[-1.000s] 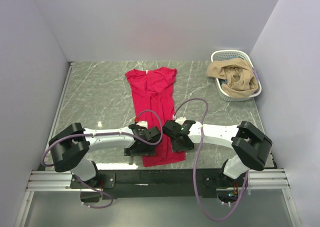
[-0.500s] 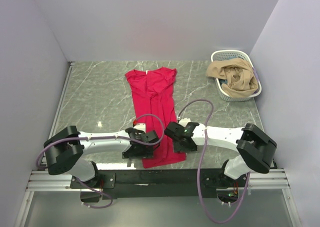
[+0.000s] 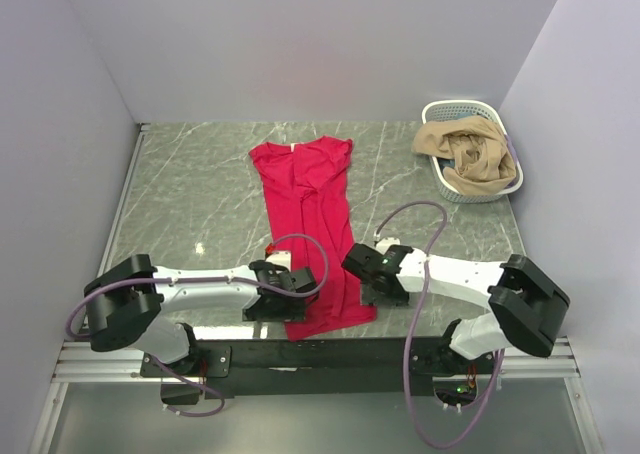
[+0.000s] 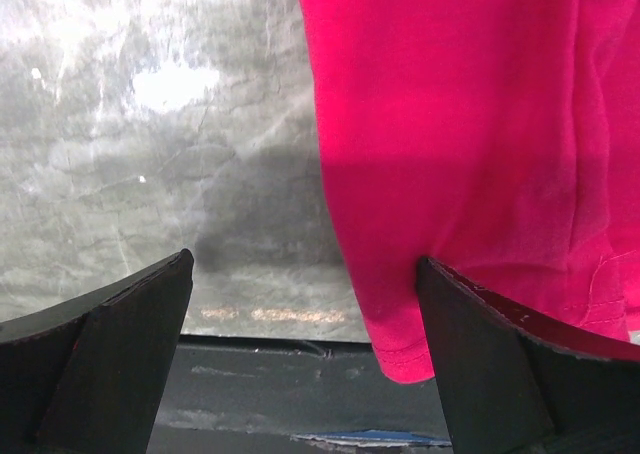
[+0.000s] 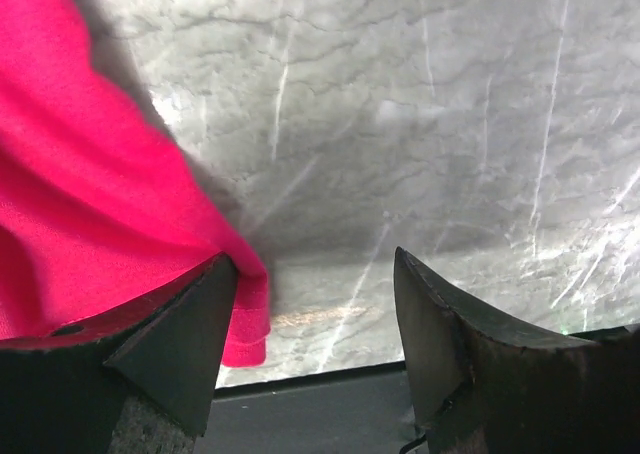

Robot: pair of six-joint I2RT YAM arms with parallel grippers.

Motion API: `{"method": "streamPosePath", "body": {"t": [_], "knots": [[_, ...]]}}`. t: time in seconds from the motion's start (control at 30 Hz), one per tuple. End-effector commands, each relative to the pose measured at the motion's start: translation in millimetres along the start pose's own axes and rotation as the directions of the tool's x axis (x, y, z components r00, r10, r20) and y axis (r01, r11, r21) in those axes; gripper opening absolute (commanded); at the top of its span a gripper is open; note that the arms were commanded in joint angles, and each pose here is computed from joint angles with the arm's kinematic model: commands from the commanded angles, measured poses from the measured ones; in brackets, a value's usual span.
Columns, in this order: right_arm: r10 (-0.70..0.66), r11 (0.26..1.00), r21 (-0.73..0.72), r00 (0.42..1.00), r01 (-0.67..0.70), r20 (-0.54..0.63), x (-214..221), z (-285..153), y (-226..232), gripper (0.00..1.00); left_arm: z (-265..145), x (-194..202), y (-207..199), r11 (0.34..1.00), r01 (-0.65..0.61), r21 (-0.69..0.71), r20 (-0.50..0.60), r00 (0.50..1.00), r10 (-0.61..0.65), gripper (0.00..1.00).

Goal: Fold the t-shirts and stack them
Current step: Fold the tshirt

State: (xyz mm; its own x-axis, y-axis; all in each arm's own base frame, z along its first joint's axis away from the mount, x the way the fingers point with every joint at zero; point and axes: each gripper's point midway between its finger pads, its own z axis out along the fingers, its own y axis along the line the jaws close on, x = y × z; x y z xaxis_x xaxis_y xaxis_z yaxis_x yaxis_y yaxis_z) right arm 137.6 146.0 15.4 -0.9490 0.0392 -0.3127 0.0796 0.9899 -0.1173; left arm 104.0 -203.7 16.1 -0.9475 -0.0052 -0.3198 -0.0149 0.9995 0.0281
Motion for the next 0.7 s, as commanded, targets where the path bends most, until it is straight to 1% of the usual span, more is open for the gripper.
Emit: {"method": "streamPosePath", "body": {"t": [0.0, 0.13, 0.2, 0.3, 0.37, 0.4, 0.43, 0.47, 0.5, 0.57, 0.6, 0.63, 0.67], "knots": [[-0.001, 0.993, 0.119, 1.0, 0.004, -0.029, 15.1, -0.7, -38.9, 0.7, -1.7, 30.6, 51.4, 0.981, -0.104, -0.162, -0.105, 0.991, 0.088, 0.99], [0.013, 0.992, 0.129, 0.999, -0.006, -0.053, 24.4, -4.1, -48.0, 0.69, -4.4, 32.7, 58.0, 0.978, -0.102, -0.18, -0.108, 0.991, 0.083, 1.0], [0.043, 0.992, 0.122, 0.999, -0.039, -0.034, 22.5, -8.3, -49.8, 0.68, -6.5, 34.0, 60.2, 0.977, -0.106, -0.186, -0.114, 0.99, 0.086, 0.99], [0.064, 0.991, 0.113, 0.998, -0.067, 0.023, 10.5, -20.2, -53.0, 0.68, -10.9, 30.4, 58.9, 0.978, -0.105, -0.178, -0.101, 0.991, 0.088, 0.99], [0.079, 0.995, 0.054, 0.994, -0.083, 0.081, -5.9, -35.3, -45.7, 0.68, -14.2, 23.3, 59.0, 0.977, -0.096, -0.189, -0.071, 0.994, 0.084, 0.99], [0.075, 0.996, 0.042, 0.991, -0.08, 0.109, -12.9, -40.6, -45.2, 0.68, -17.3, 19.0, 52.4, 0.981, -0.092, -0.172, -0.06, 0.995, 0.082, 0.99], [0.088, 0.996, -0.031, 0.986, -0.085, 0.145, -25.1, -53.5, -34.0, 0.68, -19.6, 15.1, 47.3, 0.983, -0.095, -0.157, -0.048, 0.995, 0.089, 0.99], [0.083, 0.995, -0.075, 0.984, -0.072, 0.16, -30.4, -60.1, -26.5, 0.67, -23.0, 9.8, 42.7, 0.985, -0.09, -0.149, -0.03, 0.996, 0.086, 1.0], [0.072, 0.992, -0.115, 0.983, -0.053, 0.171, -34.1, -65.7, -20.7, 0.66, -31.9, -1.0, 29.6, 0.991, -0.07, -0.118, 0.001, 0.997, 0.071, 0.99], [0.085, 0.962, -0.273, 0.979, -0.031, 0.187, -43.8, -83.4, 7.1, 0.65, -40.3, -18.6, 16.6, 0.993, -0.066, -0.093, 0.063, 0.995, 0.072, 0.99], [0.074, 0.947, -0.321, 0.979, -0.009, 0.191, -45.2, -87.5, 16.4, 0.64, -50.7, -33.6, -0.6, 0.998, -0.047, -0.052, 0.108, 0.993, 0.052, 0.99], [0.08, 0.917, -0.398, 0.979, 0.001, 0.187, -47.1, -93.7, 33.6, 0.62, -57.1, -44.5, -9.9, 0.999, -0.034, -0.031, 0.145, 0.989, 0.038, 0.99], [0.08, 0.905, -0.425, 0.98, 0.004, 0.18, -47.1, -94.9, 40.6, 0.61, -62.5, -54.7, -17.6, 0.999, -0.038, -0.016, 0.18, 0.983, 0.04, 1.0]]}}
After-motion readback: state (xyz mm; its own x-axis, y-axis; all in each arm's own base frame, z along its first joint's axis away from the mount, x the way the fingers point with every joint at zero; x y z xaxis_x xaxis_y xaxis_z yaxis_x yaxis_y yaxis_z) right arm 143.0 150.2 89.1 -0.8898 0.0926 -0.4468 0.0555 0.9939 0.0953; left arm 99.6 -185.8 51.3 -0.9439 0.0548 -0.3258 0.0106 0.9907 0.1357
